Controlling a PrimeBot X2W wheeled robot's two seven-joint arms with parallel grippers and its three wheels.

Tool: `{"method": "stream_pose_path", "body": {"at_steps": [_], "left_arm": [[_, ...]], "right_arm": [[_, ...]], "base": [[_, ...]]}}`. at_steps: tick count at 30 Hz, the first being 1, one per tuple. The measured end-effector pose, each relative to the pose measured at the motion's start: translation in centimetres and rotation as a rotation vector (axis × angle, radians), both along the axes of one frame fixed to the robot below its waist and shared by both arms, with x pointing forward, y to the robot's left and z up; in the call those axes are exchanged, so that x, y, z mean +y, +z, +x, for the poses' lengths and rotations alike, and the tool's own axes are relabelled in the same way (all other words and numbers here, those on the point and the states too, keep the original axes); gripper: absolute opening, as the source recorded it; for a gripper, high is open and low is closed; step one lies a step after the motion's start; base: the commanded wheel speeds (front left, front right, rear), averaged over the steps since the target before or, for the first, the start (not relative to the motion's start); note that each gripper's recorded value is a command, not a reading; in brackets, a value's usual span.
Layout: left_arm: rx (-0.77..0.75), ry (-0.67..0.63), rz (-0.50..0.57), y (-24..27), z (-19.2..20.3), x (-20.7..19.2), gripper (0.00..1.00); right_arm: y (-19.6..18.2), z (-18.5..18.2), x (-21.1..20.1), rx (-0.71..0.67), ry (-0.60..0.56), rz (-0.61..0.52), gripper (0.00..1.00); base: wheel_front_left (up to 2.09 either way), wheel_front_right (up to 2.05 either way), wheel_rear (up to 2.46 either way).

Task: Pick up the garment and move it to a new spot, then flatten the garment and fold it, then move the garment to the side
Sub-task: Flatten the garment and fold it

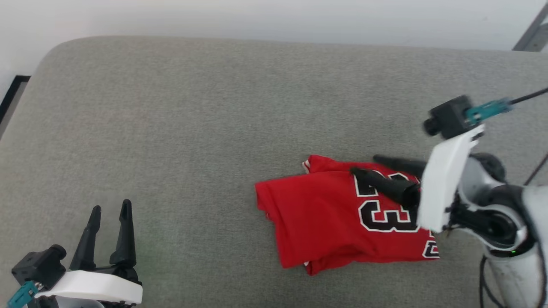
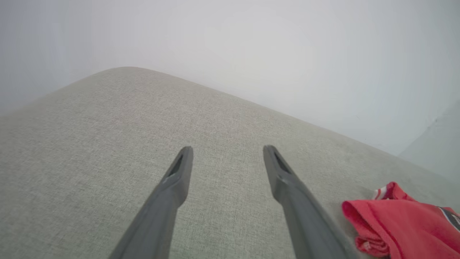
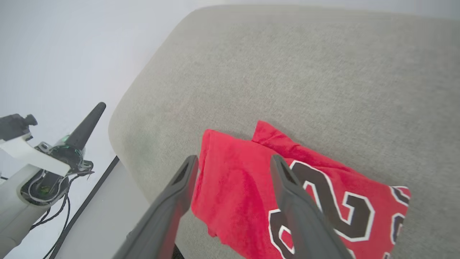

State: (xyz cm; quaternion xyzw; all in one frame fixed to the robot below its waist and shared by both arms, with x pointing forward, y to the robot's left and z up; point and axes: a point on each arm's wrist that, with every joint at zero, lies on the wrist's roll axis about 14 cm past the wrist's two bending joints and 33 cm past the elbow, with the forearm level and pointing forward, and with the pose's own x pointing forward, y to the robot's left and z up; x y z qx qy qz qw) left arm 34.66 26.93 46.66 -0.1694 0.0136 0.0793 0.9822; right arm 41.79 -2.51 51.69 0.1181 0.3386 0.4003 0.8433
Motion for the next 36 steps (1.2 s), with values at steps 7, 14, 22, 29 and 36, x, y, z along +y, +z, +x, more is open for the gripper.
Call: {"method": "stream_pose_path", "body": {"at_steps": [7,14,22,29,36], "left_arm": [[-0.009,-0.035,0.011,0.2,0.6,-0.8,1.00],[-0.023,-0.072,0.033,0.8,0.9,-1.5,1.00],[-0.044,-0.121,0.063,1.6,0.8,-2.5,1.00],[-0.054,-0.133,0.101,2.1,0.1,-2.4,1.00],[-0.049,-0.136,0.129,2.1,-1.0,-2.2,1.00]], "right_arm": [[1.8,1.0,-4.1,-0.089,-0.165,0.037,1.00],[3.3,1.3,-10.0,-0.245,-0.398,0.053,1.00],[4.0,-0.3,-15.7,-0.469,-0.601,0.032,1.00],[2.4,-2.9,-18.8,-0.566,-0.700,0.005,1.00],[1.6,-5.1,-20.7,-0.653,-0.756,-0.007,1.00]], "base": [[0.00,0.00,0.00],[0.00,0.00,0.00],[0.00,0.00,0.00],[0.00,0.00,0.00],[0.00,0.00,0.00]]}}
